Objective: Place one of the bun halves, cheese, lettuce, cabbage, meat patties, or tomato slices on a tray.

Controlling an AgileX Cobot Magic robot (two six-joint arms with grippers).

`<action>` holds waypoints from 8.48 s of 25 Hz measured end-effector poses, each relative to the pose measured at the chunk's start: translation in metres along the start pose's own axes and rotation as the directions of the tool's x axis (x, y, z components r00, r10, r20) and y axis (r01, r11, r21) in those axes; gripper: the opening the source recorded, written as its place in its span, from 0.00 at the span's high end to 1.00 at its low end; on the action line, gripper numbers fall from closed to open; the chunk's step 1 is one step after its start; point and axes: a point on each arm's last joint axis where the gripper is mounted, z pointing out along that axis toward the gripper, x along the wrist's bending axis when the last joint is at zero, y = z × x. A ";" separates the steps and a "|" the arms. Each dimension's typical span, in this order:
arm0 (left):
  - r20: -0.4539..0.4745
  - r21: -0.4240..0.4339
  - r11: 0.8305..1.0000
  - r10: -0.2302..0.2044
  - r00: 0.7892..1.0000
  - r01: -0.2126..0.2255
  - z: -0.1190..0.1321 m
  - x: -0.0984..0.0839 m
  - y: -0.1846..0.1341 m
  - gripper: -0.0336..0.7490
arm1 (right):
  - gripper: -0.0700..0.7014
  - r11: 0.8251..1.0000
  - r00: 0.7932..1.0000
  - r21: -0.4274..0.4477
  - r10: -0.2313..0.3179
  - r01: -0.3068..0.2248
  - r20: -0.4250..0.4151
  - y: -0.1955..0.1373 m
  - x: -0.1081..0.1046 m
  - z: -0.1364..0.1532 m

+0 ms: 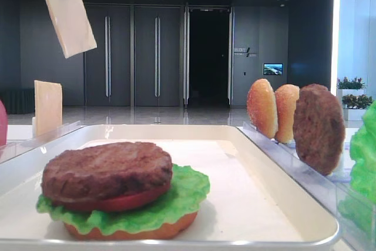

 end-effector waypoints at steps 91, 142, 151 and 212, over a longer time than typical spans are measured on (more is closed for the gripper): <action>0.558 0.133 0.989 -0.021 0.830 -0.065 0.097 0.012 -0.181 0.84 | 0.35 1.000 1.000 0.000 0.000 0.000 0.000 0.000 0.000 0.000; -0.328 0.071 0.996 -0.029 0.944 0.055 -0.026 0.139 -0.098 0.28 | 0.36 1.000 1.000 0.000 0.000 0.000 0.000 0.000 0.000 0.000; -0.326 0.109 0.993 -0.007 0.945 0.045 -0.029 0.131 -0.138 0.29 | 0.36 1.000 1.000 0.000 0.001 -0.001 0.000 0.000 0.000 0.000; -0.244 -0.607 0.789 -0.069 0.967 -0.097 -0.090 0.111 -0.330 0.32 | 0.36 1.000 1.000 0.000 0.001 -0.001 0.000 0.000 0.000 0.000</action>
